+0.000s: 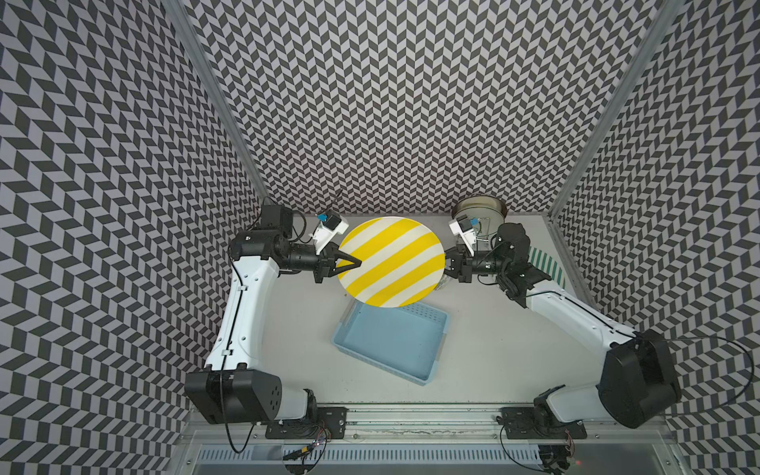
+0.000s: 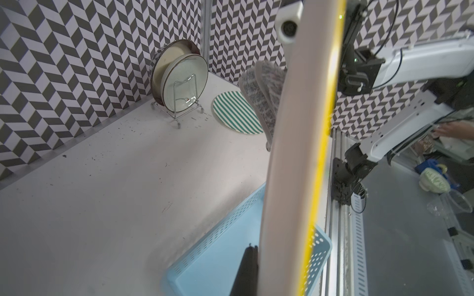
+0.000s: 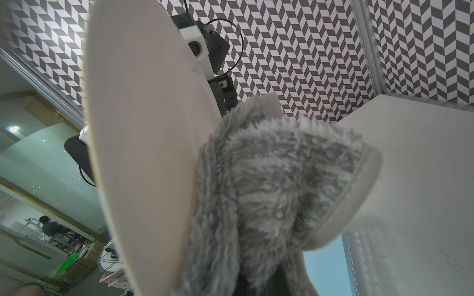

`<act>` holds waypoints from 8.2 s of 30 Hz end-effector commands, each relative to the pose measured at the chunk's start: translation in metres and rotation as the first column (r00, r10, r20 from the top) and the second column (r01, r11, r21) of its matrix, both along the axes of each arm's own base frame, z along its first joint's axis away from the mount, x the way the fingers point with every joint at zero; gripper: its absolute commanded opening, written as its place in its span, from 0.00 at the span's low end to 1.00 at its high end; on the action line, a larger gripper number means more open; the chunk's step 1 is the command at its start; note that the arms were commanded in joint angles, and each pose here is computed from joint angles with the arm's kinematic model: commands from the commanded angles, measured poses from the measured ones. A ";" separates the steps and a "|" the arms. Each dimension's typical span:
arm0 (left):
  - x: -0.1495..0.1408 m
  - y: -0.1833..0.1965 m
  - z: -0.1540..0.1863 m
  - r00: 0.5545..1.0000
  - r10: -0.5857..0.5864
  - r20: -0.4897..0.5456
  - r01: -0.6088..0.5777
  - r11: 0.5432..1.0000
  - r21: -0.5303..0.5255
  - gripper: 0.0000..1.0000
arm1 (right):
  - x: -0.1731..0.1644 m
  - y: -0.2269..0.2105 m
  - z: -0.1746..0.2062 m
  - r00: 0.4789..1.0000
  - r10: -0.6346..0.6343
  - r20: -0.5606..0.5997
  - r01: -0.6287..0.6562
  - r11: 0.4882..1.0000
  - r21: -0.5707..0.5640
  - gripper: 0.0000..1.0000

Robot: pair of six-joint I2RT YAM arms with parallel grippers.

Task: Wipe the wet plate dry
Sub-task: Wipe the plate with towel, then place the towel at the center of the board, then place the plate on the plate.

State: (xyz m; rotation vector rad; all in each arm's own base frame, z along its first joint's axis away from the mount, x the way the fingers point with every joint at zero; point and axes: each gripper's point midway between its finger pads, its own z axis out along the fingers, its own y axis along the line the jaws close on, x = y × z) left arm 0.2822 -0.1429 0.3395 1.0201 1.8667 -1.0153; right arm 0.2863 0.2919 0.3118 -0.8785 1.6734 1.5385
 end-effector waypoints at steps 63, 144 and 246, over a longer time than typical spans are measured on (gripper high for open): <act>0.076 -0.054 -0.033 0.714 0.093 -0.694 -0.387 0.878 -0.280 0.00 | -0.013 0.029 0.063 0.826 -0.561 0.048 0.481 0.747 0.460 0.00; 0.118 -0.014 0.000 0.884 0.393 -0.252 -0.448 0.866 -0.224 0.00 | 0.001 -0.150 -0.189 0.269 -0.963 0.000 0.751 0.210 -0.626 0.82; 0.123 0.071 -0.100 0.737 0.663 0.133 -0.666 0.678 0.312 1.00 | 0.085 -0.367 -0.242 -0.339 -0.763 -0.549 0.873 -0.039 -0.485 0.49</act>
